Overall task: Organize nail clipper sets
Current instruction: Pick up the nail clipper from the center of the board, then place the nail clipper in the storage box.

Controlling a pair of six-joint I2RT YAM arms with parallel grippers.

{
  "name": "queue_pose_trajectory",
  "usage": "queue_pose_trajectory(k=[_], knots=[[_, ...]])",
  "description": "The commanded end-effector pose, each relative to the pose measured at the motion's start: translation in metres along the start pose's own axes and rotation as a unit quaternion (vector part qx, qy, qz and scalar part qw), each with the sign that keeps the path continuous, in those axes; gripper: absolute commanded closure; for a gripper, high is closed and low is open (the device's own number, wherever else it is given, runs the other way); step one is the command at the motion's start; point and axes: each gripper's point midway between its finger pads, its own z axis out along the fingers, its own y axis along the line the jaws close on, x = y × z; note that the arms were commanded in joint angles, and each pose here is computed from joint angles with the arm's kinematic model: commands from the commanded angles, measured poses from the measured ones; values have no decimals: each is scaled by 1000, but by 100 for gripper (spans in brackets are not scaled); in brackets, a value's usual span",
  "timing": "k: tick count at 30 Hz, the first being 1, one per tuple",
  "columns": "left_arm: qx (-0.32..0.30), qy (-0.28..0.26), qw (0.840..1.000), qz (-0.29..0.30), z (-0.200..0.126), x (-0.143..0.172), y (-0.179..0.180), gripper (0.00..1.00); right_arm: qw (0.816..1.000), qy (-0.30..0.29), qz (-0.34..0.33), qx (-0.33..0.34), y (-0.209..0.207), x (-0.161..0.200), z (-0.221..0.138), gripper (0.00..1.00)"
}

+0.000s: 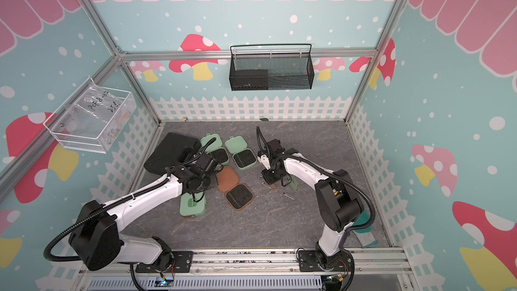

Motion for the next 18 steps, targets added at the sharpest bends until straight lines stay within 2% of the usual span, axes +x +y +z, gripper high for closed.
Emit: queue_pose_trajectory(k=[1, 5, 12, 18], knots=[[3, -2, 1000, -7, -2, 1, 6, 85, 999, -1, -13, -39, 45, -7, -3, 100], [10, 0, 1000, -13, -3, 3, 7, 86, 998, 12, -28, -63, 86, -12, 17, 100], [13, -8, 1000, -26, -9, 2, 18, 85, 995, 17, -18, -96, 126, -21, 44, 100], [12, -4, 999, -33, -7, 4, 27, 85, 994, 45, -6, -95, 137, -12, 74, 100]])
